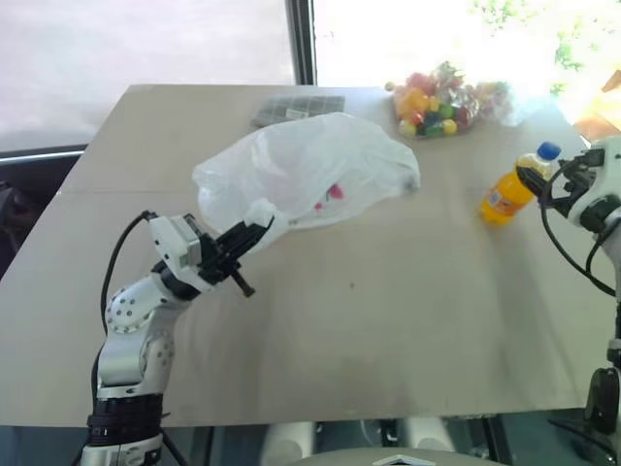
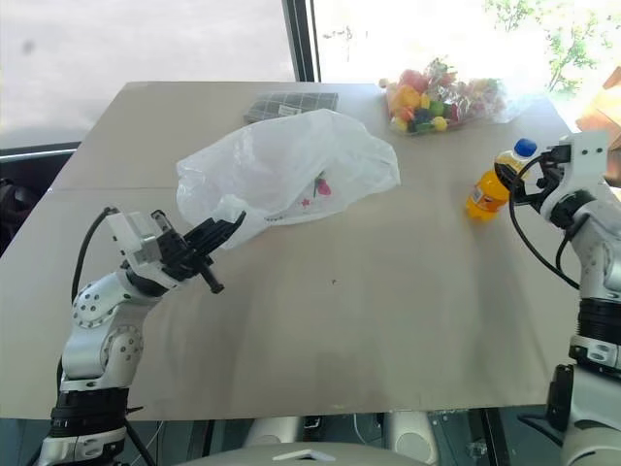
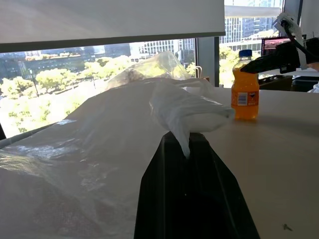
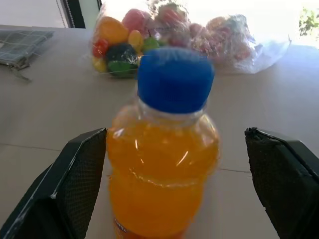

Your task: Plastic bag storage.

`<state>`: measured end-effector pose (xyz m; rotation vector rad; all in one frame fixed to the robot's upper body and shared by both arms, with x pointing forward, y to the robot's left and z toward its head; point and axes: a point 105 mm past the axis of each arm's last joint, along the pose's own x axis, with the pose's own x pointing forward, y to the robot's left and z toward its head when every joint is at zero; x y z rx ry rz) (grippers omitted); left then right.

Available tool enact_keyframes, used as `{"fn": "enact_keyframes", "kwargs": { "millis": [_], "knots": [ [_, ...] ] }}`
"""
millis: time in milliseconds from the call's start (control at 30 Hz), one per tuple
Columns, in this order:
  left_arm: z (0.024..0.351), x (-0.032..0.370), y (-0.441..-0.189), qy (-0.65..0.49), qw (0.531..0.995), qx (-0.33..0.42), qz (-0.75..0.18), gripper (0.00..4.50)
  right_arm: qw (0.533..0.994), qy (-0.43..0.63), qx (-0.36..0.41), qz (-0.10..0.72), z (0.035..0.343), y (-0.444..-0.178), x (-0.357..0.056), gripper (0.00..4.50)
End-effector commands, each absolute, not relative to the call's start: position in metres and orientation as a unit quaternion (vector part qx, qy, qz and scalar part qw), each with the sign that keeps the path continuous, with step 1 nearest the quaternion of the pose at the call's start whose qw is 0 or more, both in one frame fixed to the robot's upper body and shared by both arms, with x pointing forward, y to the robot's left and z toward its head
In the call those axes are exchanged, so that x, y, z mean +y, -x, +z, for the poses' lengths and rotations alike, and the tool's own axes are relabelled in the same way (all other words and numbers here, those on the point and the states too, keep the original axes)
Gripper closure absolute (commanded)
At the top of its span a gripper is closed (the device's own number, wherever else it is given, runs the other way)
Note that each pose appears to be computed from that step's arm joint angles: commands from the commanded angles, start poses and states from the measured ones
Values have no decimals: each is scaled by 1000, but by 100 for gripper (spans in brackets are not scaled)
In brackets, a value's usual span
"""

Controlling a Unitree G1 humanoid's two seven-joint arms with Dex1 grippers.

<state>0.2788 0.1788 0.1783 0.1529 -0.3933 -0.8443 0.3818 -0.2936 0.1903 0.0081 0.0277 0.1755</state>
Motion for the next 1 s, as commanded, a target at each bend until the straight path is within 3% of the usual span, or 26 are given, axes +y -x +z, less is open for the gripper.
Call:
{"fn": "enact_keyframes", "kwargs": {
  "millis": [33,233,333,400,433,600,700,833,900,1000],
  "knots": [
    [187,176,-277,-86,883,-207,-412,450,995,-28,-14,100,201,-393,-284,8],
    [188,175,-276,-89,883,-208,-410,450,993,-50,-13,108,191,-405,-274,8],
    [189,175,-275,-90,885,-209,-407,450,993,-54,-24,107,193,-405,-274,94],
    [190,176,-275,-91,886,-209,-404,450,993,-45,-26,109,193,-403,-274,178],
    [190,177,-274,-91,886,-209,-403,450,993,-42,-26,111,194,-402,-272,189],
    [190,177,-274,-88,888,-209,-400,450,975,-72,-55,205,217,-392,-229,189],
    [191,175,-276,-85,888,-213,-399,450,929,-171,-78,318,246,-374,-178,189],
    [193,174,-277,-84,887,-216,-399,450,858,-251,-58,444,259,-345,-120,189],
    [193,173,-278,-83,887,-218,-398,450,834,-311,-53,453,262,-346,-95,189],
    [194,172,-277,-81,887,-222,-396,450,842,-321,-40,431,252,-360,-62,189]
  ]
}}
